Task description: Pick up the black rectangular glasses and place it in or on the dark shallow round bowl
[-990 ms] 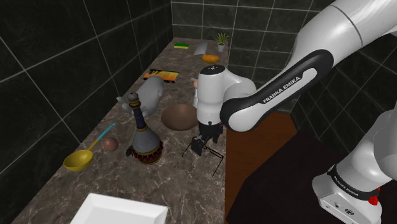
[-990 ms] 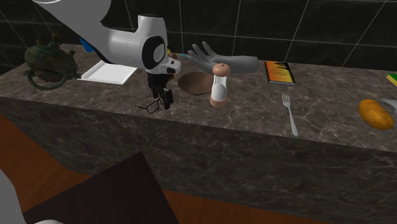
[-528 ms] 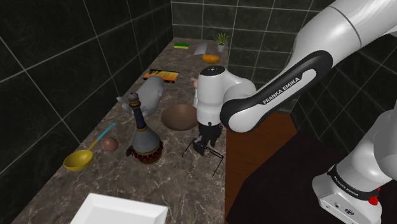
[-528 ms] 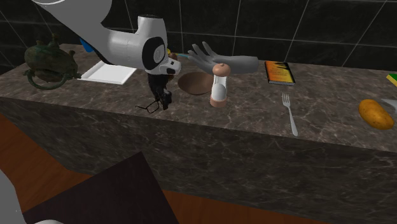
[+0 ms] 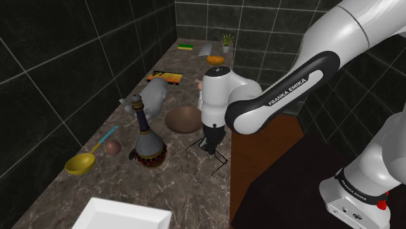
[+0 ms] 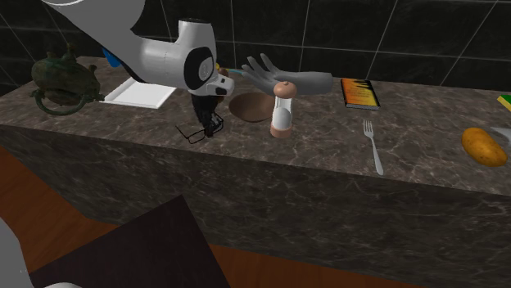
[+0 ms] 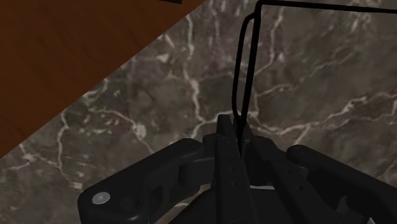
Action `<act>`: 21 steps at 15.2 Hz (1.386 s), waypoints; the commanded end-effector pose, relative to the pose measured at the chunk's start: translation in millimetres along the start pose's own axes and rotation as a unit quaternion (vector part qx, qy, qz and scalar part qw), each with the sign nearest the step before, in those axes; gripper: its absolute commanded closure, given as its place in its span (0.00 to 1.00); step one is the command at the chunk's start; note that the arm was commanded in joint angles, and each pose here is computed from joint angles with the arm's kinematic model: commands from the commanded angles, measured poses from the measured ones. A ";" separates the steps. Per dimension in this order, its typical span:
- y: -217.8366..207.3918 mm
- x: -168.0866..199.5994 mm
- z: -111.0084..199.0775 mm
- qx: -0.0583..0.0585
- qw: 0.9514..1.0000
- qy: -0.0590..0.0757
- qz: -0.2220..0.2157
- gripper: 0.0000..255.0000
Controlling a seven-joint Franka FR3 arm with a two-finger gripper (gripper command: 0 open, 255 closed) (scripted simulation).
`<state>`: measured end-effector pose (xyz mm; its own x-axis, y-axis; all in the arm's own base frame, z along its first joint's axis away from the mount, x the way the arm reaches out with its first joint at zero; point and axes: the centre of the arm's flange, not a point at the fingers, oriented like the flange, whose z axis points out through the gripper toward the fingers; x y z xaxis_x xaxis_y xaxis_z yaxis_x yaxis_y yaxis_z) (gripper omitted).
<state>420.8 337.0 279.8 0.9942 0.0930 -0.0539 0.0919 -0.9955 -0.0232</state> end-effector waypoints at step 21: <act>-5.1 -8.0 -104.1 0.000 1.000 -0.002 -0.003 1.00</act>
<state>417.9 339.5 378.9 0.9935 0.0983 -0.0580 0.0971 -0.9950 -0.0237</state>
